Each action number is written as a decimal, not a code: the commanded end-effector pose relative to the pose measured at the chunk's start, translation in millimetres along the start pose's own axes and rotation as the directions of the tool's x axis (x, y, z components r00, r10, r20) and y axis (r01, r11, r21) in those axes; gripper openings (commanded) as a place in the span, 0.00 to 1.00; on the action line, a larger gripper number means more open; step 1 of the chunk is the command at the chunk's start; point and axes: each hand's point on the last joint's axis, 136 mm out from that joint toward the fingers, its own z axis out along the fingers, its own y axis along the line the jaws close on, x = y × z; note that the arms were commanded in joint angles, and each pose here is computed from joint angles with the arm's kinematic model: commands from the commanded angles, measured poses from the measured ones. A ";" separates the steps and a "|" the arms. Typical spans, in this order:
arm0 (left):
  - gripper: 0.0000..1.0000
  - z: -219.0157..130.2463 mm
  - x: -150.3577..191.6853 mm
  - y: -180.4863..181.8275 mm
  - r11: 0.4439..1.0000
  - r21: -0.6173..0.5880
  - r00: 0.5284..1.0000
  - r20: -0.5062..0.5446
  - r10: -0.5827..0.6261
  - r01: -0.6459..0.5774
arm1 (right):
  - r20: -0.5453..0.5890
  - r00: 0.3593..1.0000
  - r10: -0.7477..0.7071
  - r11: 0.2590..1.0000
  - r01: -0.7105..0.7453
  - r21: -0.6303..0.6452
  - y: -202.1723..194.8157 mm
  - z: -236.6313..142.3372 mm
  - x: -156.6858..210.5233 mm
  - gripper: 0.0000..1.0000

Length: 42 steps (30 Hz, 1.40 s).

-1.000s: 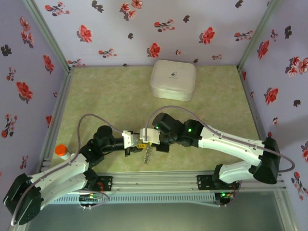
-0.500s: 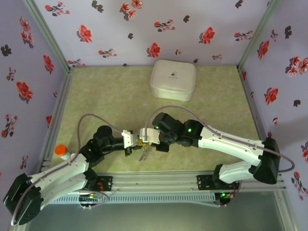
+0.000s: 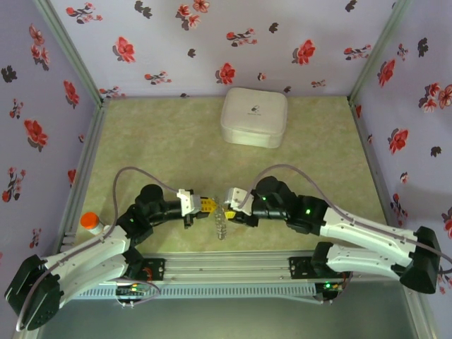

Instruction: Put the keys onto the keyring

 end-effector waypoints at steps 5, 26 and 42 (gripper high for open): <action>0.00 -1.4 -24.8 -3.4 0.999 0.025 0.996 0.084 0.027 -0.029 | 0.147 0.988 0.058 0.998 -0.060 0.015 -7.6 4.4 -19.5 0.37; 0.00 -2.1 -26.5 -6.3 0.999 0.039 0.996 0.089 0.024 -0.028 | 0.111 0.992 0.063 0.998 -0.062 -0.017 -3.5 8.9 -15.5 0.25; 0.00 0.3 -22.1 -8.6 0.998 0.062 0.997 0.079 0.005 -0.010 | 0.059 0.998 0.027 1.000 -0.026 -0.016 -2.3 3.1 -9.2 0.26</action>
